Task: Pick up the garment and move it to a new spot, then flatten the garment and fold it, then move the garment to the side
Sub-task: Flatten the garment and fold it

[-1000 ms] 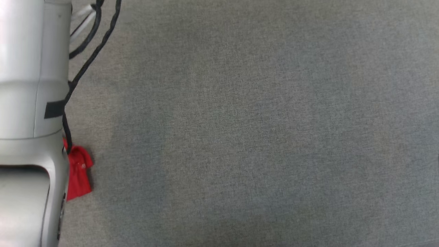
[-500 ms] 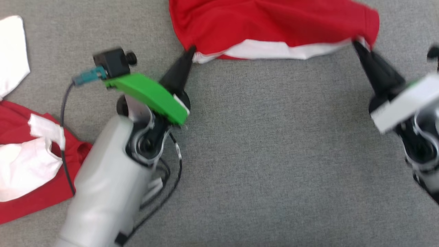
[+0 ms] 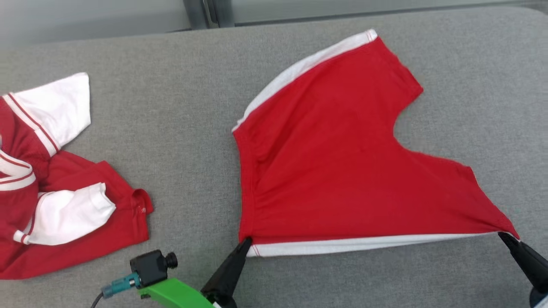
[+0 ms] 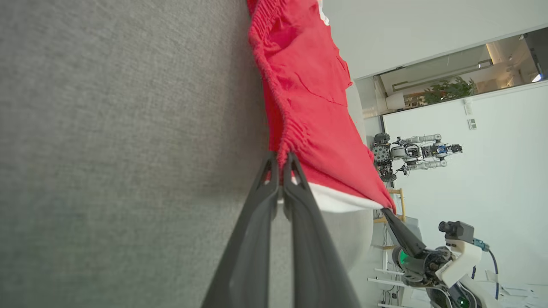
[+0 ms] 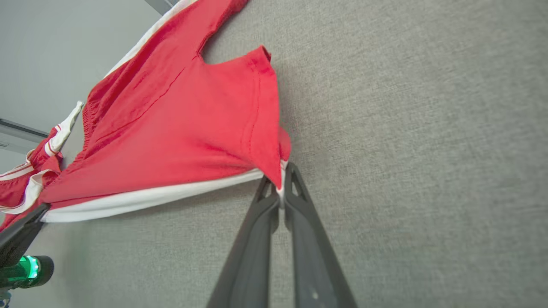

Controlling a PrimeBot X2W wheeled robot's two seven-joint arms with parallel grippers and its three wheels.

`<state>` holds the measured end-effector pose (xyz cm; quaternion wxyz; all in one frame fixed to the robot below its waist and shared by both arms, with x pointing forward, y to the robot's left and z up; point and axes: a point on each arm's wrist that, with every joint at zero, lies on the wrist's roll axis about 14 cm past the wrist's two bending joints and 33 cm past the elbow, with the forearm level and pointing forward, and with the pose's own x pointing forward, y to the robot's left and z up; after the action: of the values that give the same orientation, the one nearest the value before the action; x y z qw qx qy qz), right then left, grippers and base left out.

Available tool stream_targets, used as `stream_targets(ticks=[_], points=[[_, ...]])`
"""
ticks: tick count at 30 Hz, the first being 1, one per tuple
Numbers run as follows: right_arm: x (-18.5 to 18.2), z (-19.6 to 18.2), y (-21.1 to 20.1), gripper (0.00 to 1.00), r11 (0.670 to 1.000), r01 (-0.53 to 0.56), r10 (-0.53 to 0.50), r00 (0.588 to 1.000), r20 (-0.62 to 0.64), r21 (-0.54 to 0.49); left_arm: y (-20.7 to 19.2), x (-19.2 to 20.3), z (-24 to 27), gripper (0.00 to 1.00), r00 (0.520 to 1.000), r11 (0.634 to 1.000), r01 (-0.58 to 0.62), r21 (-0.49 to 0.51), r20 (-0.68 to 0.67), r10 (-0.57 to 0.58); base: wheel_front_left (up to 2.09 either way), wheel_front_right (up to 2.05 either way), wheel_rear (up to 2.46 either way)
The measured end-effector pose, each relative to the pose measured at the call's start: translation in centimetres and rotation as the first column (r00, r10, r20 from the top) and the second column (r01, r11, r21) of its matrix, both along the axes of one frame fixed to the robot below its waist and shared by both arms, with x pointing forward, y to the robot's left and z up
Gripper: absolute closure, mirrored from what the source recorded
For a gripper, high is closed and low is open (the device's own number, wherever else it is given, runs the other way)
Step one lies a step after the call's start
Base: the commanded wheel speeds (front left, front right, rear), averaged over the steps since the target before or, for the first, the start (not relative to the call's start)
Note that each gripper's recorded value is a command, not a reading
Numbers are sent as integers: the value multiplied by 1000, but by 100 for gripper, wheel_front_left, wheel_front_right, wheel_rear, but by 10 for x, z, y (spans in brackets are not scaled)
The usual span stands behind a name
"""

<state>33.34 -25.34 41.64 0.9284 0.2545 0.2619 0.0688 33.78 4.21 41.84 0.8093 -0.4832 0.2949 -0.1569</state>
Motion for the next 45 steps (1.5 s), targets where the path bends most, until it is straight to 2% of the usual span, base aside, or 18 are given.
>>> stream_targets(ticks=[4,8,11,15,20,25,29,35,40,45], points=[[-19,25,-7,100,999,24,-25,999,40,28,-1,-25,30,100,1000,1000,-7,-30,21,8,0,0,0],[-7,47,-11,100,999,26,-29,993,117,29,-4,-31,44,100,999,997,-26,-70,21,28,0,0,0],[16,61,-8,100,1000,-5,4,984,177,7,-7,-18,46,100,999,997,-29,-68,33,31,0,0,0],[65,76,5,100,995,-94,101,967,232,-42,-6,30,52,100,993,994,-81,-66,78,86,0,0,0],[127,60,39,100,969,-224,240,950,199,-100,1,71,40,100,987,988,-148,-40,63,151,0,0,0],[190,46,71,100,949,-284,307,933,186,-140,17,97,36,100,976,978,-207,-13,74,207,0,0,0],[224,33,91,100,932,-322,347,926,147,-169,26,108,32,100,969,972,-236,-3,71,236,0,0,0],[253,7,102,100,919,-339,360,929,80,-199,37,123,15,100,961,961,-276,24,33,275,0,0,0],[260,-18,109,100,906,-368,377,926,5,-210,32,131,0,100,968,967,-250,41,9,250,0,0,0],[265,-21,110,99,908,-360,370,929,6,-214,25,136,-2,100,970,970,-241,34,11,241,0,0,0]])
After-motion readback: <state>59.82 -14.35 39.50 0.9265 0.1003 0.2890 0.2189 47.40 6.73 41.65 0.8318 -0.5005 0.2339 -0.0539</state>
